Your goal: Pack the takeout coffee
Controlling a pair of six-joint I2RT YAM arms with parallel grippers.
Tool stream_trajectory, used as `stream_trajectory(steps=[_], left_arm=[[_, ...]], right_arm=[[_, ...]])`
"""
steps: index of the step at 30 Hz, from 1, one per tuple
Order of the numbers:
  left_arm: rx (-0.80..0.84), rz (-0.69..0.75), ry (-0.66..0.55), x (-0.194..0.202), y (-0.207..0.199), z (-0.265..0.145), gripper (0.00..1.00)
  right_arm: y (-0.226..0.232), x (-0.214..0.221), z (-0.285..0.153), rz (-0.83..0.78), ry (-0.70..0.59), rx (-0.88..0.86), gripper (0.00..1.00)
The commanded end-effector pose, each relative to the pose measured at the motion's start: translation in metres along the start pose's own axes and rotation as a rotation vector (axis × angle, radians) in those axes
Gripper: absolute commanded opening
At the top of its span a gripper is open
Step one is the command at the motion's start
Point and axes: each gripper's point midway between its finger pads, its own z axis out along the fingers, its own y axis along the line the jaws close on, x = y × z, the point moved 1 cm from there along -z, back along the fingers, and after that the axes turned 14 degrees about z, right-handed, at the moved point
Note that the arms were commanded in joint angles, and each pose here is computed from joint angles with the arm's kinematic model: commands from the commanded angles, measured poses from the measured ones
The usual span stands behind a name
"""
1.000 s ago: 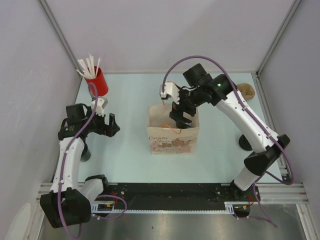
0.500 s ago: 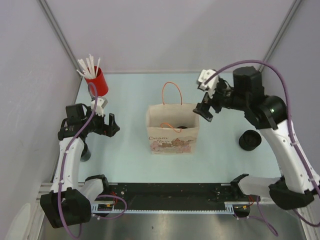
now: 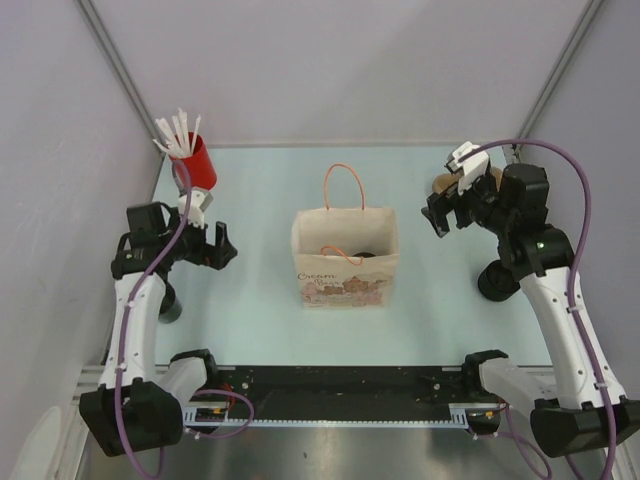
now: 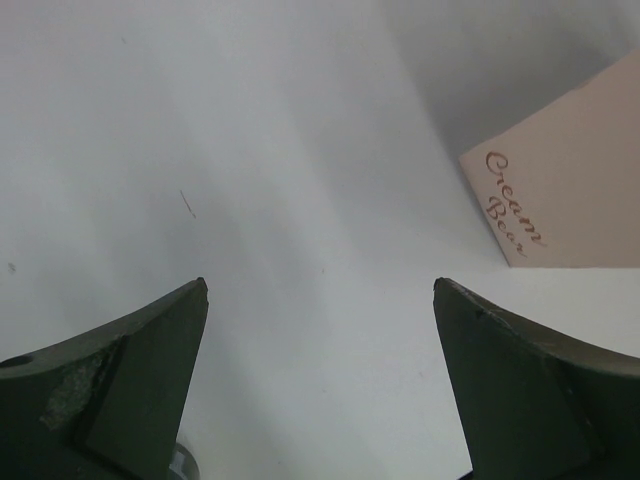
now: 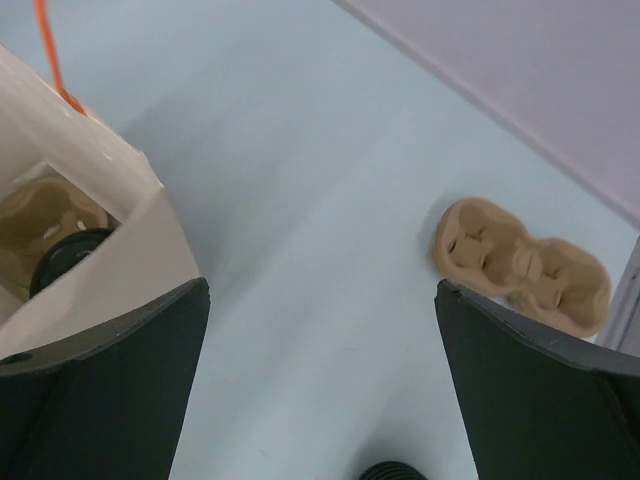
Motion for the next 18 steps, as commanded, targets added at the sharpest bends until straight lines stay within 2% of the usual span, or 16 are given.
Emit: stream_trajectory(steps=[1, 3, 4, 8, 9, 11, 16, 18], left_arm=[[-0.106, 0.122, -0.129, -0.066, 0.024, -0.033, 0.99], [-0.156, 0.109, -0.139, -0.081, 0.036, -0.039, 0.99], [-0.199, 0.124, -0.175, -0.102, 0.044, -0.050, 1.00], [-0.349, 0.031, -0.185, -0.136, 0.084, -0.061, 0.99], [-0.375, 0.001, -0.158, -0.136, 0.098, -0.052, 1.00], [-0.402, -0.024, -0.197, -0.154, 0.111, -0.052, 0.99], [-0.391, -0.097, -0.211, -0.168, 0.149, -0.009, 1.00], [-0.387, -0.084, -0.247, -0.185, 0.161, -0.004, 0.99]], right_arm=[[-0.007, 0.010, 0.010, 0.074, -0.024, -0.012, 1.00], [-0.010, 0.015, 0.015, 0.088, -0.020, -0.013, 1.00], [-0.012, 0.021, 0.018, 0.095, -0.010, -0.007, 1.00], [-0.023, 0.032, 0.020, 0.133, -0.005, 0.023, 1.00], [-0.025, 0.033, 0.020, 0.140, -0.007, 0.027, 1.00], [-0.030, 0.036, 0.018, 0.158, -0.013, 0.034, 1.00], [-0.031, 0.039, 0.015, 0.182, -0.034, 0.024, 1.00], [-0.030, 0.042, 0.016, 0.184, -0.030, 0.016, 1.00]])
